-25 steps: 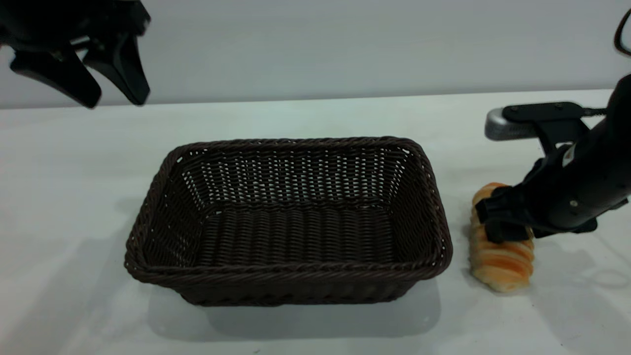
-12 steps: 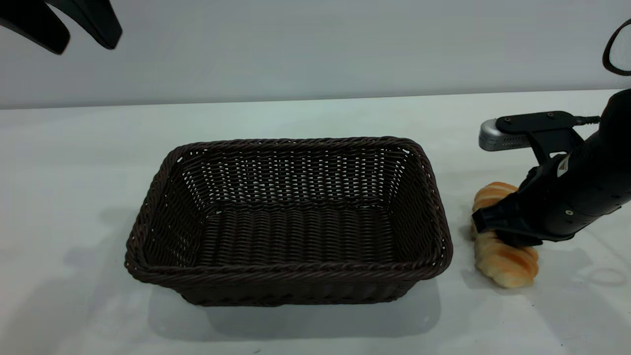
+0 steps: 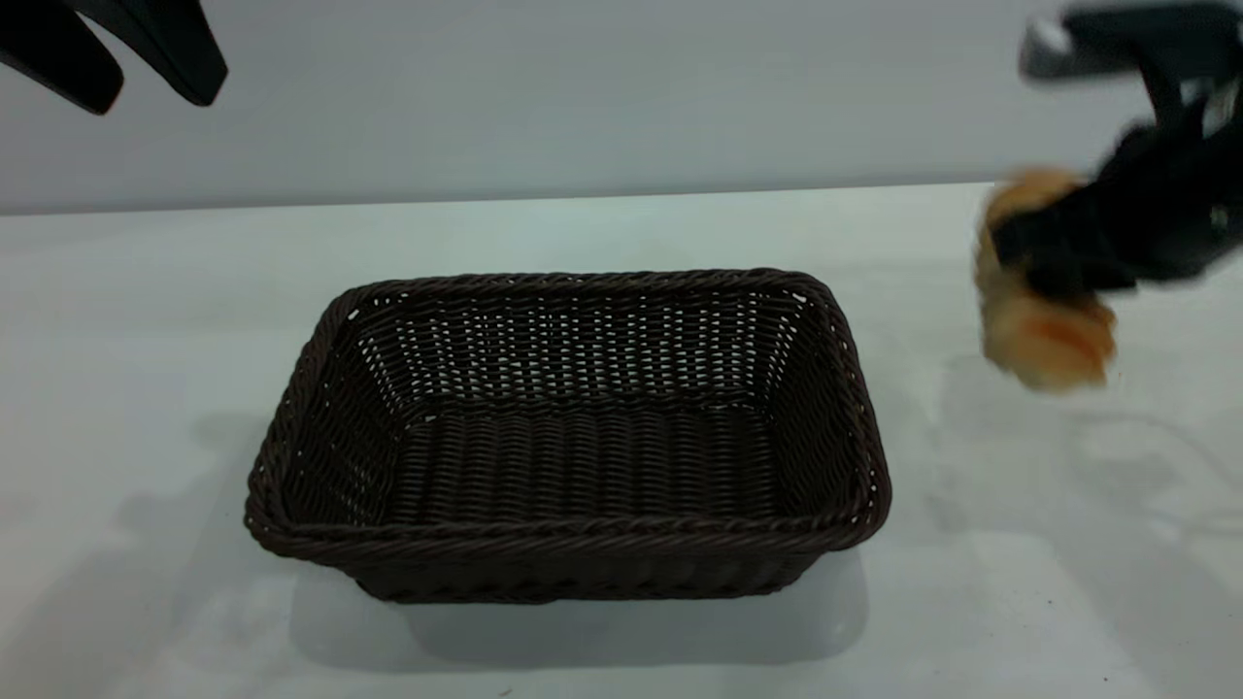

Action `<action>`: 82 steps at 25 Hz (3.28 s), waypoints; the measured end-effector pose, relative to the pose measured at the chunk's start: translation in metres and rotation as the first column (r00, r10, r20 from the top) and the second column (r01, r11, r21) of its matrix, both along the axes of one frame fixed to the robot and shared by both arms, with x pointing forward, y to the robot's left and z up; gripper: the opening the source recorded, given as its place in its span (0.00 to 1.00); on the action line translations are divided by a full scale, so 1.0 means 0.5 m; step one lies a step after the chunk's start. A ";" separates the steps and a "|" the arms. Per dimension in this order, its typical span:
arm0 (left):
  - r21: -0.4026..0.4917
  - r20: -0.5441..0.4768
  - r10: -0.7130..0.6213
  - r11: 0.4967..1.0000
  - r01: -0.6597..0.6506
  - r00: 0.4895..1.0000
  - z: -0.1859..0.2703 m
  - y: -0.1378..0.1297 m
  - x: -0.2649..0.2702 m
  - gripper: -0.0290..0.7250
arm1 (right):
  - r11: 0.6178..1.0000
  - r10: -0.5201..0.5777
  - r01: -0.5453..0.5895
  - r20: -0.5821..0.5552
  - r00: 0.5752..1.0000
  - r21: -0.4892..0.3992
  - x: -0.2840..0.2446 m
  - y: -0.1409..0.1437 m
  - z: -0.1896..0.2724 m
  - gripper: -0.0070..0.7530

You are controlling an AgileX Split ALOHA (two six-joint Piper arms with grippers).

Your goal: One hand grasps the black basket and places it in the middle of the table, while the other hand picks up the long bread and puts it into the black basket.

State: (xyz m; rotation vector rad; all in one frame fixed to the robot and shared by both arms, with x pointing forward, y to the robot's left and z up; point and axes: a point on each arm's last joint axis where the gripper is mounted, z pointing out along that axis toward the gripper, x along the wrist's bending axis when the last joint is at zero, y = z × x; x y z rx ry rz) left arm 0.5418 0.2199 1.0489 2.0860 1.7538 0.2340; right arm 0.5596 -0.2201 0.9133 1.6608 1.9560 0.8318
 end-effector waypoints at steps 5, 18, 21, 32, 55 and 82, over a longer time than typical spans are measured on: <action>0.011 0.027 -0.006 1.000 0.005 1.000 0.018 0.005 -0.011 0.81 | 0.984 0.177 -0.179 0.106 0.978 0.011 -0.038 0.102 0.055 0.07; 0.002 0.129 -0.011 1.000 0.011 0.992 0.116 0.026 -0.091 0.81 | 0.909 0.401 -0.415 0.208 0.892 0.027 -0.079 0.250 -0.030 0.14; -0.004 0.152 -0.011 1.000 0.012 0.988 0.135 0.030 -0.110 0.81 | 0.908 0.405 -0.418 0.191 0.894 0.032 -0.080 0.251 -0.042 0.26; 0.008 0.147 -0.022 1.000 0.021 0.989 0.168 0.043 -0.163 0.81 | 0.890 0.456 -0.448 0.216 0.863 -0.087 -0.081 0.217 0.043 0.41; 0.020 0.352 -0.024 1.000 0.018 0.936 0.286 0.115 -0.429 0.81 | 0.956 0.255 -0.251 0.008 0.967 -0.154 -0.289 -0.024 0.325 0.27; 0.047 0.429 -0.072 0.997 0.058 0.900 0.034 0.161 -0.625 0.81 | 0.933 0.359 -0.359 0.061 0.931 -0.006 -0.609 -0.115 0.282 0.29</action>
